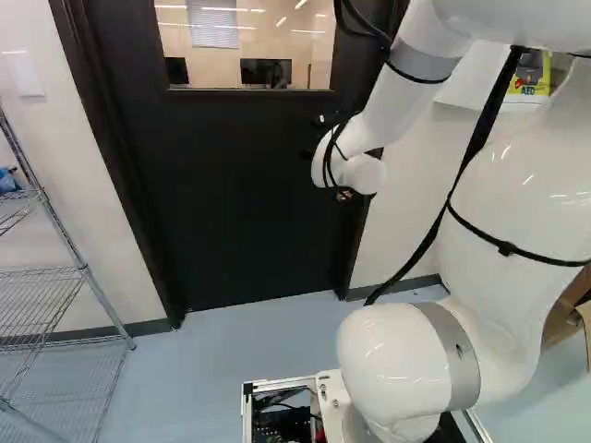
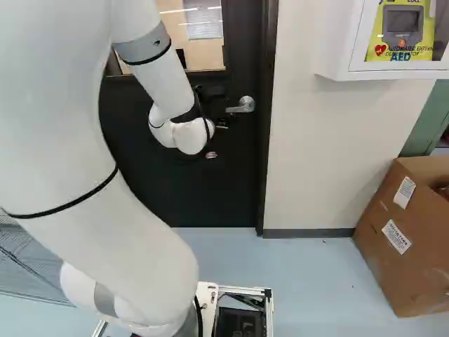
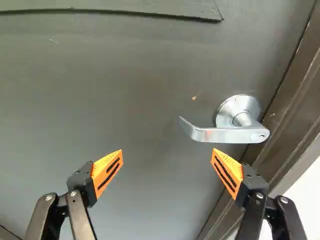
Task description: Open the door and move inside
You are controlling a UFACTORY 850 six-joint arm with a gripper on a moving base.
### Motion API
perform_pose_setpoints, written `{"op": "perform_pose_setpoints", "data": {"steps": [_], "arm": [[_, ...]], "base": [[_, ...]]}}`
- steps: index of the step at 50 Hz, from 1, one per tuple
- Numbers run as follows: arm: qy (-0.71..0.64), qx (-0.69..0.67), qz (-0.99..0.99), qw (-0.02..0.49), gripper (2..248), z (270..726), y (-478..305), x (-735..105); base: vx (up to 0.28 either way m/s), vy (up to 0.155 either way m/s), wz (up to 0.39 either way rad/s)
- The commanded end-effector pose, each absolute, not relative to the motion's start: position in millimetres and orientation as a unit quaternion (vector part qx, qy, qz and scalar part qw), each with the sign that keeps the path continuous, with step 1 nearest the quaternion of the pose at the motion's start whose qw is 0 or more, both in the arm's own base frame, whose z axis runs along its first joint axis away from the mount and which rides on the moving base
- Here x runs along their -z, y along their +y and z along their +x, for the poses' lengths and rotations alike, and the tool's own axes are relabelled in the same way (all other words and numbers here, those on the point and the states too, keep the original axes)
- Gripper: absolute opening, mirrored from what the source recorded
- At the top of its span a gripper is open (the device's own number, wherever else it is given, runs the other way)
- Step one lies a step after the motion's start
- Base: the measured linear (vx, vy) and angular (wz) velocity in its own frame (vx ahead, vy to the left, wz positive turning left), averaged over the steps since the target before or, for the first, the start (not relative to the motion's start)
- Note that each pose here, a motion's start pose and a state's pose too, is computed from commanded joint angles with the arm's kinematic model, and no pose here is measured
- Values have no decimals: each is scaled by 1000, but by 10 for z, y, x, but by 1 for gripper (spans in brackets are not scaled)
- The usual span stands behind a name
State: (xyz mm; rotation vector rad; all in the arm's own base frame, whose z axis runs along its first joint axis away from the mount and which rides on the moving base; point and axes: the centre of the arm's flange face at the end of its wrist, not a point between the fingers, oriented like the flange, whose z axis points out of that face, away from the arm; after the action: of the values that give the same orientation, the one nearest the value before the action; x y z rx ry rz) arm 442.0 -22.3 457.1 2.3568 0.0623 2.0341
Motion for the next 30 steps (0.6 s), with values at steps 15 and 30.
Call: {"op": "perform_pose_setpoints", "data": {"steps": [15,30], "arm": [[20,-666,745,15,247,4411,-222,-4726],[21,-679,734,16,247,4407,-222,-4881]], "base": [[0,0,0],[0,0,0]]}}
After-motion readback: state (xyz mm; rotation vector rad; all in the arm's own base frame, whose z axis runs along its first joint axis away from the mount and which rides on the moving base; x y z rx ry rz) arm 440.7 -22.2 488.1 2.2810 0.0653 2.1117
